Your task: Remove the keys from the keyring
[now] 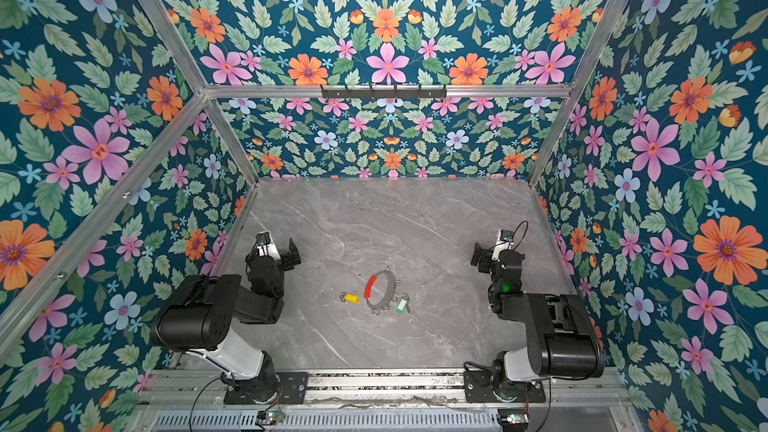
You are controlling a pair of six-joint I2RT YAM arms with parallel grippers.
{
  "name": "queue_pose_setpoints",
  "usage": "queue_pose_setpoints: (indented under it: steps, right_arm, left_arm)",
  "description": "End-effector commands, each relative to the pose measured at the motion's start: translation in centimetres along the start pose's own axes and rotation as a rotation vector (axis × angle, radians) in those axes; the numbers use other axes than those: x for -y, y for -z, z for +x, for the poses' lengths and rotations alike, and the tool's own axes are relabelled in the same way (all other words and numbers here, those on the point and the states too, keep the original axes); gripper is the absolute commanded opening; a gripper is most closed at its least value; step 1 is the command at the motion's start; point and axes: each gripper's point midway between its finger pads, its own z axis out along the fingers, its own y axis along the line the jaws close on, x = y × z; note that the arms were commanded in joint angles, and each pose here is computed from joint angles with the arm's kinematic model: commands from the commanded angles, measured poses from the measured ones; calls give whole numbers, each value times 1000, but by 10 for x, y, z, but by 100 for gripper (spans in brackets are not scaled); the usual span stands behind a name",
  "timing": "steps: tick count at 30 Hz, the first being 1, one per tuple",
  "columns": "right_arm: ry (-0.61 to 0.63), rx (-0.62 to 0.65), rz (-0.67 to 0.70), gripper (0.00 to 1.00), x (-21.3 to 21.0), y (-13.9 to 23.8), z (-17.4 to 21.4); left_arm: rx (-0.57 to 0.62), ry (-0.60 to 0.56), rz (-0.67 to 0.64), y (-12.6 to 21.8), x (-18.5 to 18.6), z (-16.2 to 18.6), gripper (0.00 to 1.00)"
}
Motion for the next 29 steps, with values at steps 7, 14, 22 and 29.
queue_pose_setpoints:
  steps: [7, 14, 22, 29]
  right_arm:
    - [10, 25, -6, 99, -2, 0, -7]
    - [9, 21, -8, 99, -2, 0, -6]
    - [8, 23, -7, 99, -2, 0, -7]
    - [9, 22, -8, 99, -2, 0, -7]
  left_arm:
    - [33, 6, -3, 1, -1, -8, 100]
    - [33, 5, -2, 1, -1, -8, 100]
    - [28, 4, -2, 0, 0, -7, 100]
    - [30, 5, -2, 0, 0, -8, 100]
